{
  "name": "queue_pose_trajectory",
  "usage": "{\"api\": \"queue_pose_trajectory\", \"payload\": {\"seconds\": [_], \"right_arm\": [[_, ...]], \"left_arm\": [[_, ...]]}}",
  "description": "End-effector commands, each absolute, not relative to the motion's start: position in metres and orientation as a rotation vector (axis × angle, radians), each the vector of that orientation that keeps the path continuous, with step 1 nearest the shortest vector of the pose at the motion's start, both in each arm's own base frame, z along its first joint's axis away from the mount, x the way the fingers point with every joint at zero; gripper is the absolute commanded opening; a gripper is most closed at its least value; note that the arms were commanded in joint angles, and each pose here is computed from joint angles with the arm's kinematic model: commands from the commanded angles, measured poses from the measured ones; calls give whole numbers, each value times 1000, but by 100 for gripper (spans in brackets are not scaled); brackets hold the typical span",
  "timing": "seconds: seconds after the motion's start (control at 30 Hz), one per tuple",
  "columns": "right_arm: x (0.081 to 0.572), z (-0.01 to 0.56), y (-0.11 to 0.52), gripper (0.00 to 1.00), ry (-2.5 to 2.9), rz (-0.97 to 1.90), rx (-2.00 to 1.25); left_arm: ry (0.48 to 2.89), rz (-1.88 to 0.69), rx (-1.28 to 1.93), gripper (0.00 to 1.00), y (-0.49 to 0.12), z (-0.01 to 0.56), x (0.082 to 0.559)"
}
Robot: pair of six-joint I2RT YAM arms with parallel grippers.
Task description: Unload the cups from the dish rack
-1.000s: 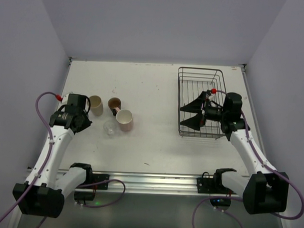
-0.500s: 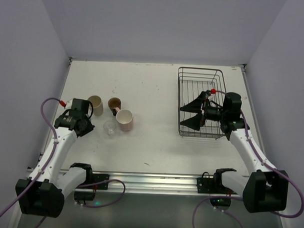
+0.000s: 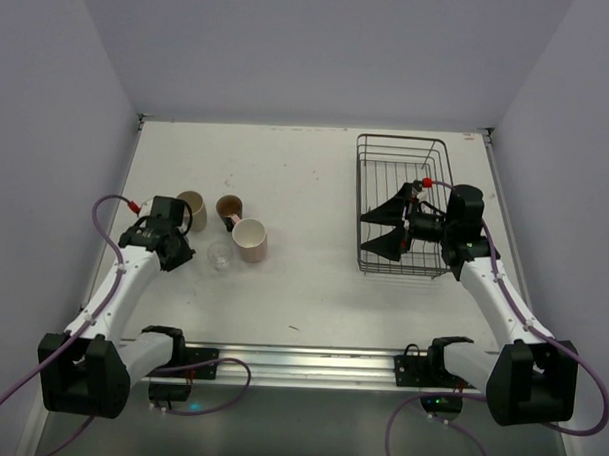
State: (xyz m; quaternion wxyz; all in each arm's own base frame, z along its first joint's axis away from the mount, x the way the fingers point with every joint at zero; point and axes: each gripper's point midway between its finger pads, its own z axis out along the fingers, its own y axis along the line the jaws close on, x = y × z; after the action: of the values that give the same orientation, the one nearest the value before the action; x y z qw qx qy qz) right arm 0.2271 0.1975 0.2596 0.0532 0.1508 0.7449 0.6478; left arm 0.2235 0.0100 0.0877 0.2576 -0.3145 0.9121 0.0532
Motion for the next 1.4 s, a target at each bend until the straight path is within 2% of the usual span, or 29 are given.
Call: {"api": "queue_pose_trajectory", "payload": {"seconds": [0.0,0.97,1.03,1.07,1.17,1.2,1.33,1.37], "right_arm": [[225,271,199,99,2257,1989,388],[225,271,199,99,2255,1984,383],[225,271,199,99,2253,1981,381],[224,271,199,99,2253,1981,381],[224,270,199,99,2253,1979,381],[224,270,199,99,2254,1979,382],[224,271,199,99,2253,1979,381],[225,272,199,99,2252,1979,379]], "left_arm": [[2350,122,-865,0,15,99,251],[2437,143,-828,0,13,78,245],[2438,138,-837,15,12,77,245],[2439,136,-843,25,11,77,244],[2434,138,-845,39,12,78,243],[2435,140,-845,48,12,79,243],[2414,135,-856,61,13,86,241],[2413,139,-858,76,13,87,240]]}}
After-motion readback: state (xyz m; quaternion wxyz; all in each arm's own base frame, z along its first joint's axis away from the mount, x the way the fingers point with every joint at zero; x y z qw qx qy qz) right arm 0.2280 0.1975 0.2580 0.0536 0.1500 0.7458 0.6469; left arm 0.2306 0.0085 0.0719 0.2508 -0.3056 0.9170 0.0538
